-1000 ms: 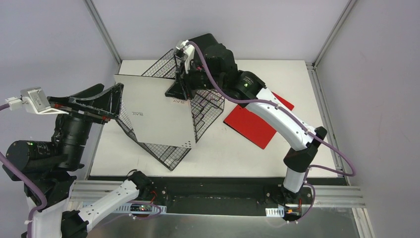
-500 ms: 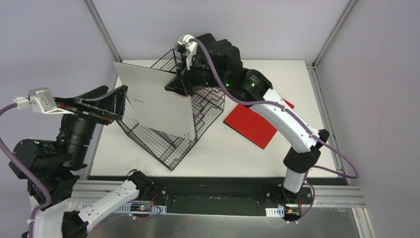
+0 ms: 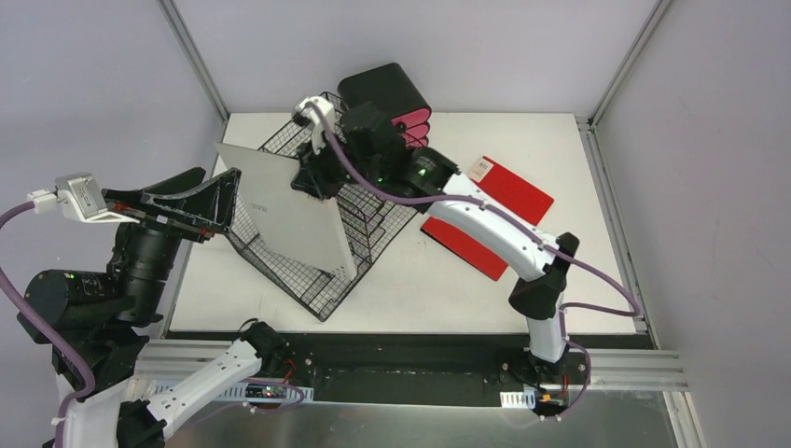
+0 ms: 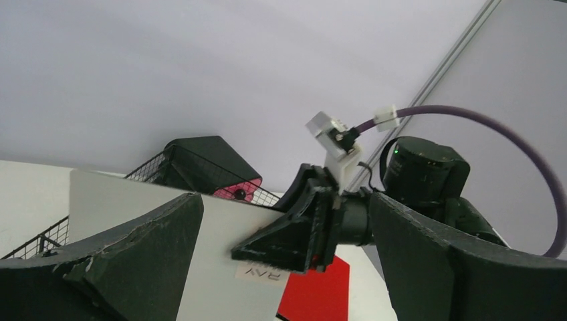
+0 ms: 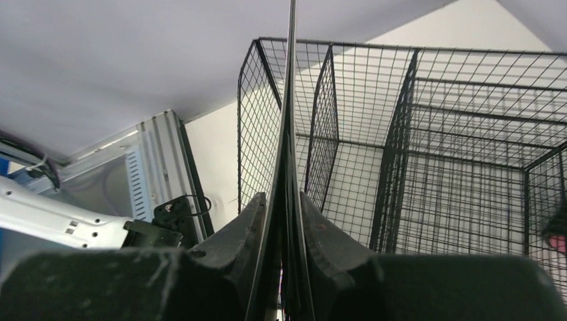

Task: Organize the desk
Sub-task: Place the folder in the storage box.

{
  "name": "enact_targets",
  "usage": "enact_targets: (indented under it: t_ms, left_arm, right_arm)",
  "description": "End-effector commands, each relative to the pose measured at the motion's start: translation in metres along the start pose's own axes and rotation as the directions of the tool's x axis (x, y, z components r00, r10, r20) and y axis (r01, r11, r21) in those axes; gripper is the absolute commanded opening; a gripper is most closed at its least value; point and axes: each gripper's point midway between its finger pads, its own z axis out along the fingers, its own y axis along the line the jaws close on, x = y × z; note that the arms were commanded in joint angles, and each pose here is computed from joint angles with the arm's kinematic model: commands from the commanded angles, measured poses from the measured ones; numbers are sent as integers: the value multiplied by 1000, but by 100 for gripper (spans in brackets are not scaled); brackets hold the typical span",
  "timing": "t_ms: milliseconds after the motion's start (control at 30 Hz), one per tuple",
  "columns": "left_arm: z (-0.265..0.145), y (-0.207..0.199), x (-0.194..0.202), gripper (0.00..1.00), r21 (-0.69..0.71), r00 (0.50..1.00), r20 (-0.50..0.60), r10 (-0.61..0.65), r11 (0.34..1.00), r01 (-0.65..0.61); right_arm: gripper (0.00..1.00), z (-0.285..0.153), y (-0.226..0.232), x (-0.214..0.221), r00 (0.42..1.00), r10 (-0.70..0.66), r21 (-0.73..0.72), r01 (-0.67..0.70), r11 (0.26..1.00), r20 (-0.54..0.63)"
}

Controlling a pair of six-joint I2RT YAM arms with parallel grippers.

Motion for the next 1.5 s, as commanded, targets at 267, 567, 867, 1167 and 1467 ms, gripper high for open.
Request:
enact_targets:
  t_ms: [267, 567, 867, 1167, 1467]
  left_arm:
    - [-11, -4, 8, 99, 50, 999, -28, -27, 998, 28]
    - [-14, 4, 25, 99, 25, 997, -65, -35, 999, 36]
    - [-28, 16, 34, 99, 0, 995, -88, -35, 999, 35]
    - [-41, 14, 62, 99, 41, 980, -198, -22, 999, 31]
    - [-61, -9, 93, 99, 199, 943, -333, -12, 976, 82]
  right_arm:
    - [0, 18, 33, -61, 971, -18, 51, 6, 999, 236]
    - [0, 59, 17, -39, 974, 26, 148, -60, 987, 225]
    - [20, 91, 16, 5, 992, 12, 161, -33, 986, 126]
    - [100, 44, 45, -4, 994, -88, 9, 87, 996, 69]
    - [100, -30, 36, -10, 999, -45, -105, 48, 993, 31]
